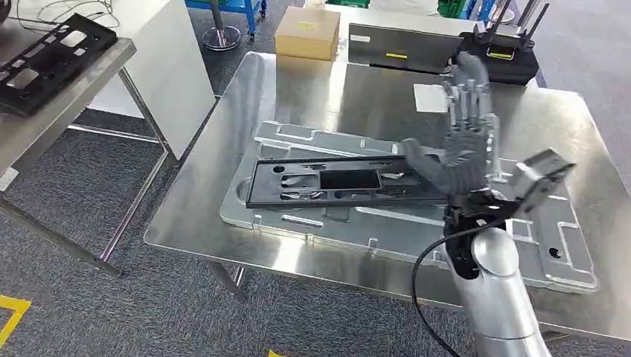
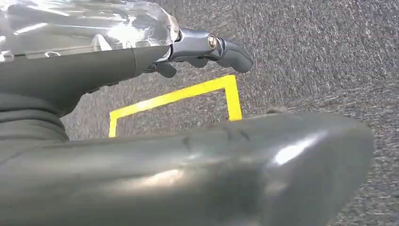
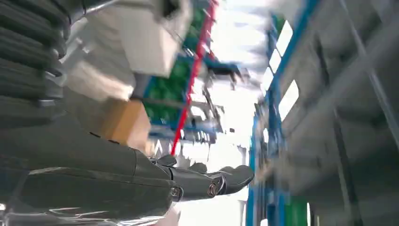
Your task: Take the parts from the cabinet and place them on the table.
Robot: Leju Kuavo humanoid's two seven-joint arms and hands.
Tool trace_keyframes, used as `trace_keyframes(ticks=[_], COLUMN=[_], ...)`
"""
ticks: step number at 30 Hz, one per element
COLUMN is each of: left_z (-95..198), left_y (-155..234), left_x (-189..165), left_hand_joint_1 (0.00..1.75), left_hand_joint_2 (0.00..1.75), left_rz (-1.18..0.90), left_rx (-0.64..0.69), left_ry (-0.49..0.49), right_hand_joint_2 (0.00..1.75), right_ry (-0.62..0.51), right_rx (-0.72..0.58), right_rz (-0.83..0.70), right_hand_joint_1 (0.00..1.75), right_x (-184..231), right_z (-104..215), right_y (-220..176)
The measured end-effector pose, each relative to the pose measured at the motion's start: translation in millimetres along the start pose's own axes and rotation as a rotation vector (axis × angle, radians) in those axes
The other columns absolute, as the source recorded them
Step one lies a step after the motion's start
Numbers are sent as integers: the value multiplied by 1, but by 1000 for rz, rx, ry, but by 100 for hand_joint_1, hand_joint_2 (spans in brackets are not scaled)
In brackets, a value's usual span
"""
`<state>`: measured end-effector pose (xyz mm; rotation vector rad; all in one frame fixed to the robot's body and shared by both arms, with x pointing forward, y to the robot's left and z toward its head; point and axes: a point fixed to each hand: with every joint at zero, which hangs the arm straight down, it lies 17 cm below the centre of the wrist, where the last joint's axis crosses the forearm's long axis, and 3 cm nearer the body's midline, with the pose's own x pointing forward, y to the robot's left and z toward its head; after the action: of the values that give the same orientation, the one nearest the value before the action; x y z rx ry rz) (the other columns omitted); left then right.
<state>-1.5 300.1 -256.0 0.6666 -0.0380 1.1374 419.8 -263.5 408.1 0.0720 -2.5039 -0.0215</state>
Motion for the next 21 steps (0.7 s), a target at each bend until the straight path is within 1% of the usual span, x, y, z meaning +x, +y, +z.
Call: trace_keyframes(ticks=[2, 5, 10, 13, 16, 21], left_z=[1, 1, 4, 6, 8, 14], left_y=[-1, -3, -4, -6, -6, -8], left_x=[1, 2, 0, -1, -4, -10], left_hand_joint_1=[0, 0, 0, 0, 0, 0], left_hand_joint_2=[0, 0, 0, 0, 0, 0], left_rz=[12, 23, 37, 48, 53, 45], left_rx=[-6, -11, -18, -19, -12, 1], left_ry=[-12, -17, -19, -15, -8, -3], right_hand_joint_2=[0, 0, 0, 0, 0, 0], right_ry=[-37, -15, 46, 65, 112, 155], right_rx=[-94, -144, -183, -201, -208, -186], right_rz=[34, 63, 101, 187, 261, 319], right_hand_joint_1=[0, 0, 0, 0, 0, 0], right_x=[13, 14, 13, 13, 10, 8], right_z=[14, 42, 87, 100, 121, 141], right_y=[-25, -41, -66, -82, -94, -97])
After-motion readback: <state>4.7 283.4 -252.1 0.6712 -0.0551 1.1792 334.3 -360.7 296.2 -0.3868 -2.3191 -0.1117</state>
